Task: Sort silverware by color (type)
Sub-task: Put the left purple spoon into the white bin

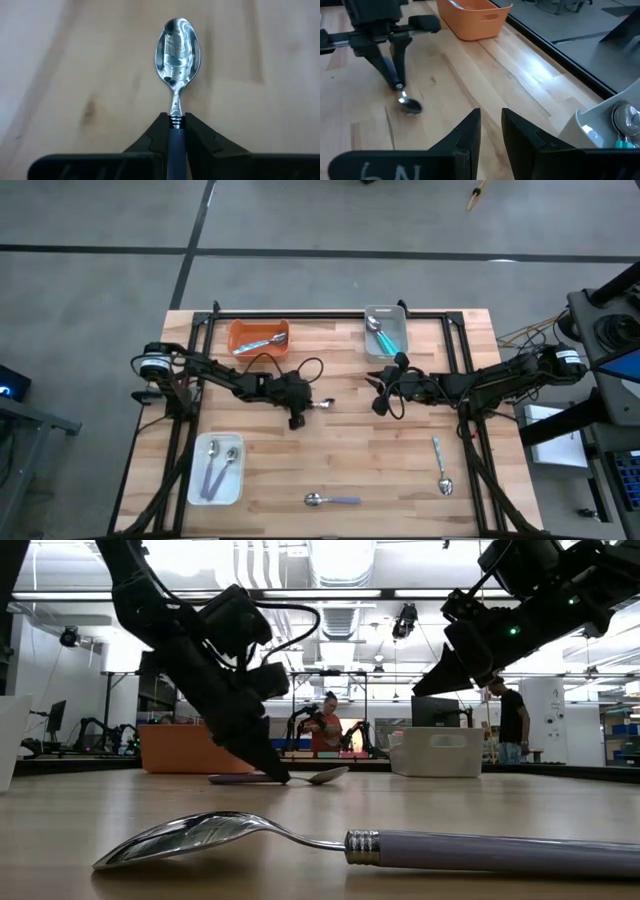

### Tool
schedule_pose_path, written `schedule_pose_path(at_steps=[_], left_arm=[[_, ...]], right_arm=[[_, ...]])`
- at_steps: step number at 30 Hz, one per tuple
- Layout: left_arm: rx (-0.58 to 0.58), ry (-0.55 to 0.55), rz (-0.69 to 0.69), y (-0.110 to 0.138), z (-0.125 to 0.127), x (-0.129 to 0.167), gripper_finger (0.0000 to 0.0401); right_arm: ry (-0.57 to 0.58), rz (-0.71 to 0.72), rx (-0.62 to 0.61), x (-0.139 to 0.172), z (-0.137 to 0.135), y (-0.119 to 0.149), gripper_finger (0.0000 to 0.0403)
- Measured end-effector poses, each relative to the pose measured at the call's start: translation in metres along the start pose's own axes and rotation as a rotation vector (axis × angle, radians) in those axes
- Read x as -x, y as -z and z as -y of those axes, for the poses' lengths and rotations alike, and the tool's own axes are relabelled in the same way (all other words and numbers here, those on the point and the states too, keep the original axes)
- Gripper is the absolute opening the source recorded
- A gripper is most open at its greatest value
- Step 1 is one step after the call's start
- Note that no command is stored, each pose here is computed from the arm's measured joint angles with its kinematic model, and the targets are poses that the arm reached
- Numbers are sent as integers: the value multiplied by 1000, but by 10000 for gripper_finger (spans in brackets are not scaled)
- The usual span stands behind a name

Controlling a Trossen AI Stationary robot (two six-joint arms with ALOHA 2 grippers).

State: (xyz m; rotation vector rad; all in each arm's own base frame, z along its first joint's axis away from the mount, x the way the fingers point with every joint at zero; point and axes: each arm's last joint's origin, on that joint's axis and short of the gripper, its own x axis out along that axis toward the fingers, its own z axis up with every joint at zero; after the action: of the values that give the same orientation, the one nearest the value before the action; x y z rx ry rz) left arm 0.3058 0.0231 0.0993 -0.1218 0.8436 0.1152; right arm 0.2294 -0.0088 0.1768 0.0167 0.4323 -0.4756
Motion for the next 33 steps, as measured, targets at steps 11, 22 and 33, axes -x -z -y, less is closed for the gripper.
schedule_pose_path(at_steps=[11,22,33], left_arm=[[211,-51,113,-14,0,1,13],[256,-8,122,-17,10,5,5],[177,14,133,-23,12,6,1]], right_arm=[[3,-14,3,0,1,6,68],[4,-26,5,1,2,10,68],[5,-23,-8,1,2,9,68]])
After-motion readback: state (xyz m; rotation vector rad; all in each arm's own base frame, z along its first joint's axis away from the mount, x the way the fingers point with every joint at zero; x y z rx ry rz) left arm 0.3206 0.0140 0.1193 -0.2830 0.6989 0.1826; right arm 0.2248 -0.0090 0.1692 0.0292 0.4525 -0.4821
